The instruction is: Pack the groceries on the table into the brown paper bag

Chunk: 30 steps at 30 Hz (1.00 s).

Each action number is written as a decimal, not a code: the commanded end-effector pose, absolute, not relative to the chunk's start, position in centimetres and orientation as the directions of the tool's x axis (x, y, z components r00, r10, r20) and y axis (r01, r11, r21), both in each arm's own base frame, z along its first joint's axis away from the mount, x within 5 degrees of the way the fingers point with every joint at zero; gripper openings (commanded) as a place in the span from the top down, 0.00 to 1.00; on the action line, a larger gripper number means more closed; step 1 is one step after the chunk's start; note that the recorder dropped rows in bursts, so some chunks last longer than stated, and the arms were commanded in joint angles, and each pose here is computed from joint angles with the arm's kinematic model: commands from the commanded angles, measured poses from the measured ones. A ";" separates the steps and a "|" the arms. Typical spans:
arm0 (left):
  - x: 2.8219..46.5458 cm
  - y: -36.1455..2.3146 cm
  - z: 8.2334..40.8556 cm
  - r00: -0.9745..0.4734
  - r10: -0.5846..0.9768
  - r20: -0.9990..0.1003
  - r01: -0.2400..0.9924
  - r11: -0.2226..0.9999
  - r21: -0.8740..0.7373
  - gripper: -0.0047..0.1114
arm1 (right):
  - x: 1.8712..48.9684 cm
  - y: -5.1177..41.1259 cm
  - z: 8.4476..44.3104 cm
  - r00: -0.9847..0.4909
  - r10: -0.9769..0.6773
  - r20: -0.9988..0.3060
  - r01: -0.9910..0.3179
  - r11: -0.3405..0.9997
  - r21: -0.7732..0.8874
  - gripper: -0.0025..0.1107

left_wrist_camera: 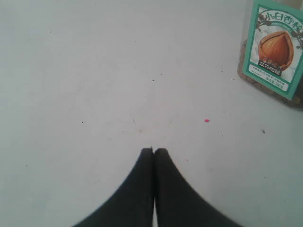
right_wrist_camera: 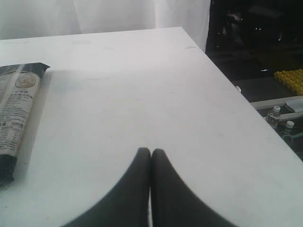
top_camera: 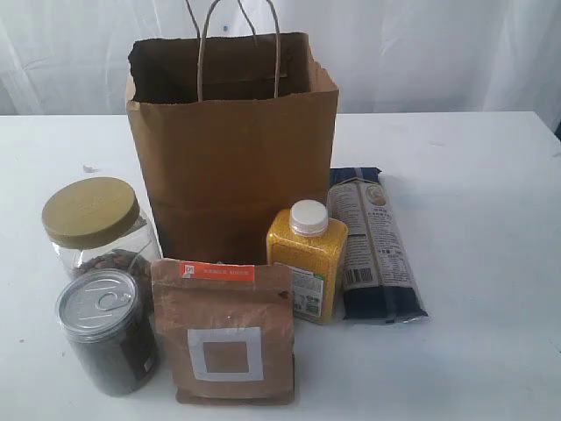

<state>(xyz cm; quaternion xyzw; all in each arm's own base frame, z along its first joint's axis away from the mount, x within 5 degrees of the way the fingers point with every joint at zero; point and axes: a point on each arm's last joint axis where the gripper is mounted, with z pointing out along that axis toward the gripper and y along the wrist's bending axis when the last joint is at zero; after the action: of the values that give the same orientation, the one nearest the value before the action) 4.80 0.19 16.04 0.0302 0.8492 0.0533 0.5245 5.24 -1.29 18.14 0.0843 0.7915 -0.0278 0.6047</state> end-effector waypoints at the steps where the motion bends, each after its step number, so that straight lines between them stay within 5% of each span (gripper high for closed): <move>1: 4.8 0.1 15.7 -0.455 0.099 -0.885 0.004 0.994 0.110 0.96 | 5.2 -1.3 18.2 -0.244 0.100 -0.965 0.172 0.983 0.059 0.98; 25: 4.8 0.1 15.7 -0.455 0.099 -0.885 0.004 0.994 0.110 0.96 | 5.2 -1.4 18.2 -0.249 0.081 -0.965 0.176 0.984 0.037 0.98; 30: 4.8 0.1 15.7 -0.455 0.099 -0.885 0.004 0.994 0.110 0.96 | 5.5 -1.0 19.1 -0.155 0.067 -0.986 0.131 0.990 0.047 0.98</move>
<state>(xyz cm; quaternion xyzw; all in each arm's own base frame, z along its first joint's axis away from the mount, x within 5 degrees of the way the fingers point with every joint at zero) 4.80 0.19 16.04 0.0302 0.8492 0.0533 0.5245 5.37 -1.18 18.58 0.0723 0.7774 -0.0281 0.6242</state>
